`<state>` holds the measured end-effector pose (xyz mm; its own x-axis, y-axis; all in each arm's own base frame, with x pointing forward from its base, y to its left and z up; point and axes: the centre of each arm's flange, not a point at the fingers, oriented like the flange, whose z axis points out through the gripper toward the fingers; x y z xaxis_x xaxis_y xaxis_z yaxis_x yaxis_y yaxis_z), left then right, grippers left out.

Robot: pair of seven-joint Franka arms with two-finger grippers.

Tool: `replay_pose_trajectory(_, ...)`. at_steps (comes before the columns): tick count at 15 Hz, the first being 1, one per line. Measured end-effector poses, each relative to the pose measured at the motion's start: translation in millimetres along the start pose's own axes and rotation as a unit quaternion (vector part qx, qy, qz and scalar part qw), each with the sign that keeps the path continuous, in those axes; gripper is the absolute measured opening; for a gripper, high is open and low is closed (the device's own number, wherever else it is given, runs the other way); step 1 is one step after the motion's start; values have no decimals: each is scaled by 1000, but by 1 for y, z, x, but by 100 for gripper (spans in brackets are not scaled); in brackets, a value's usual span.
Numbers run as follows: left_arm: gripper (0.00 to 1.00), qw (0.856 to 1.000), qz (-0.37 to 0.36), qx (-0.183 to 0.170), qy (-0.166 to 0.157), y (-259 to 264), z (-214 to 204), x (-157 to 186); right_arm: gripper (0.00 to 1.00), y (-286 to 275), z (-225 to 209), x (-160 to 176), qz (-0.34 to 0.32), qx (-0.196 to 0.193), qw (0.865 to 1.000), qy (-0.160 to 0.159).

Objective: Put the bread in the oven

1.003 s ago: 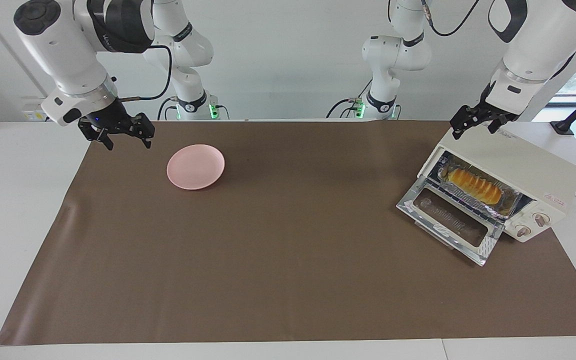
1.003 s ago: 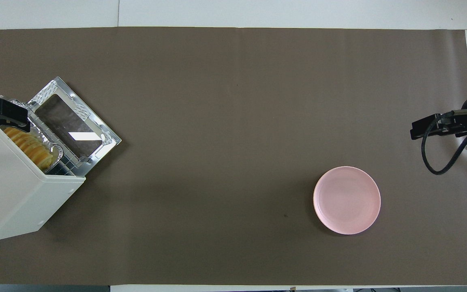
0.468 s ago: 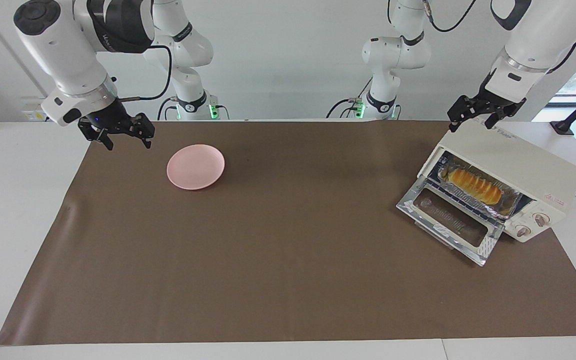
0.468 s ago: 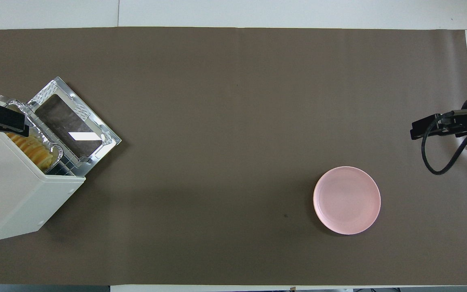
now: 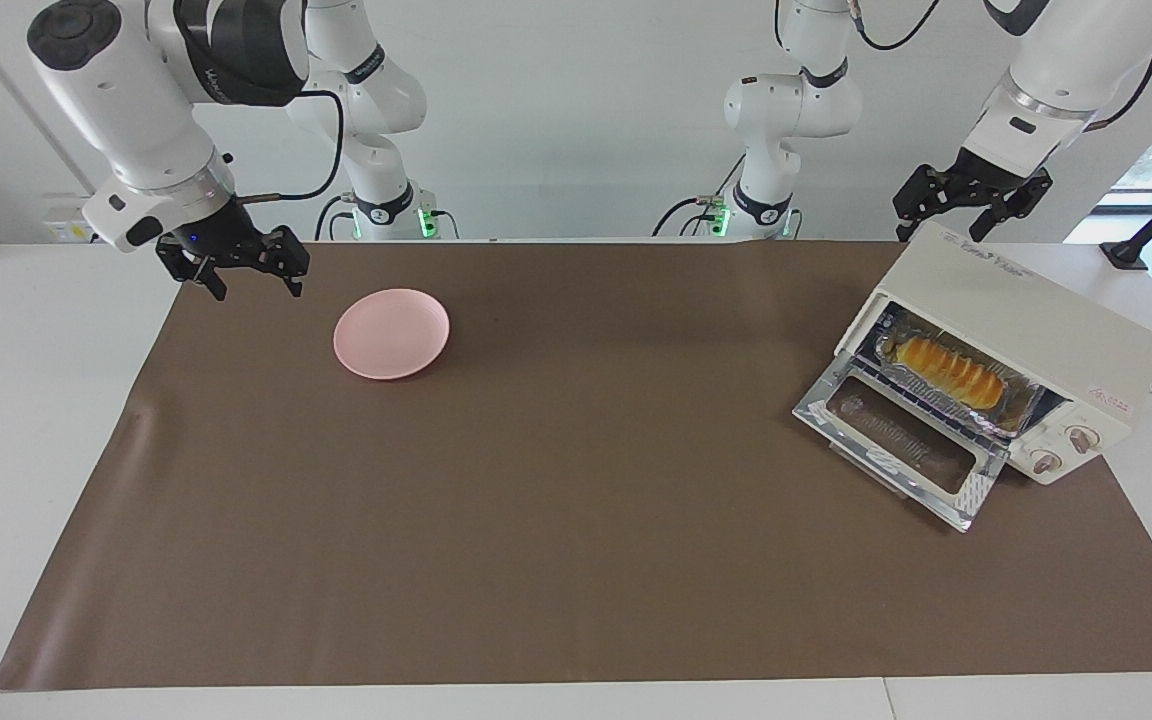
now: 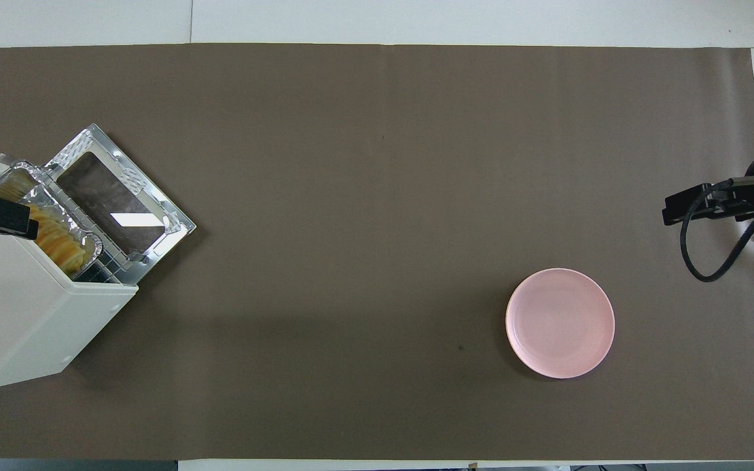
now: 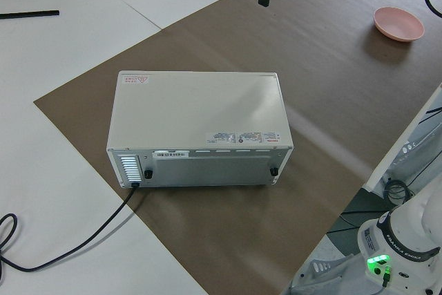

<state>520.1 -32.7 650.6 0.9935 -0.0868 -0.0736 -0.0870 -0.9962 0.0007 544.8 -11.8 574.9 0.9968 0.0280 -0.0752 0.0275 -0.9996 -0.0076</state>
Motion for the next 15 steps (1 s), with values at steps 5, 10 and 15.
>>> replay_pose_trajectory(5,100,1000,4,-3,3,4,11,6,100,0,0,0,0,0,1000,0)
replay_pose_trajectory(10,100,1000,10,-2,2,11,22,11,100,0,0,0,0,0,1000,0)
replay_pose_trajectory(15,100,1000,11,-2,11,11,20,13,100,0,0,0,0,0,1000,0)
